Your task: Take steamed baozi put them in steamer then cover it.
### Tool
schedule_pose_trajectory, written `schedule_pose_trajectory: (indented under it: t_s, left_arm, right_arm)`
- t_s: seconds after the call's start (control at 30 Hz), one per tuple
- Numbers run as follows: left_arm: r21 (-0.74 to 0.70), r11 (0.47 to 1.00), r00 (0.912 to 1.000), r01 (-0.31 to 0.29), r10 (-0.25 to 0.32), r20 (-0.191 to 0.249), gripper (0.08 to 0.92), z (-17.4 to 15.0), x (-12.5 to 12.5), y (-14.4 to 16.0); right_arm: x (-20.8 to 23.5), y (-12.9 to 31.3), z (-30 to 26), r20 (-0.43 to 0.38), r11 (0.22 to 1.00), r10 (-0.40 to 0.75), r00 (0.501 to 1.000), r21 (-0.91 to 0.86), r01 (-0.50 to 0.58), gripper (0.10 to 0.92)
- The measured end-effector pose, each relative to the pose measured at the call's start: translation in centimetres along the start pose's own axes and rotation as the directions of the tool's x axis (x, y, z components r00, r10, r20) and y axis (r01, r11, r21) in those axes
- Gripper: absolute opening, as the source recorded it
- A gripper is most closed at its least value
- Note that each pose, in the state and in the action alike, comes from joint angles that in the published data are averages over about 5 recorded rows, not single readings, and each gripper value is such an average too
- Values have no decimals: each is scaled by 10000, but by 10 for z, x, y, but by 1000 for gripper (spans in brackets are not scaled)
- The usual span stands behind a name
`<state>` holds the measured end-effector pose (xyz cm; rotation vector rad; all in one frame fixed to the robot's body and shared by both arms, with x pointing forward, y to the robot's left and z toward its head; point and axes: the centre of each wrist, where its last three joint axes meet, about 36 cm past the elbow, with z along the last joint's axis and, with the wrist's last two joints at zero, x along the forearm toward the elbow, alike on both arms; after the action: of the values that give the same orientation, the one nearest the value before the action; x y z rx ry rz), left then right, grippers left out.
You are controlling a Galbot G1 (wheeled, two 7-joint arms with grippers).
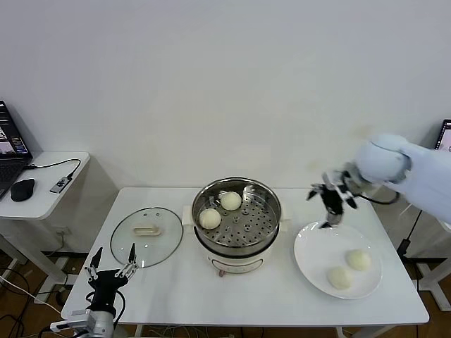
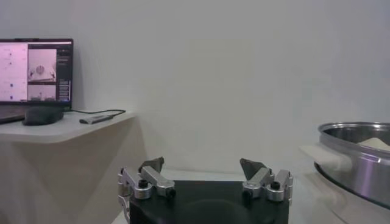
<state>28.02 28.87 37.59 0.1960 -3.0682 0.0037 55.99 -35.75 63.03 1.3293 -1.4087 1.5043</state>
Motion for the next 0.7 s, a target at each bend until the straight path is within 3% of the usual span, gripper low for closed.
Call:
schedule_pose_trajectory:
  t_s: [0.7]
  left_arm:
    - [-112, 9999, 9999, 119, -119, -37, 823, 0, 4, 3]
  right_arm:
    - [-82, 91, 55, -306, 9930, -1170, 9927, -229, 1163, 823]
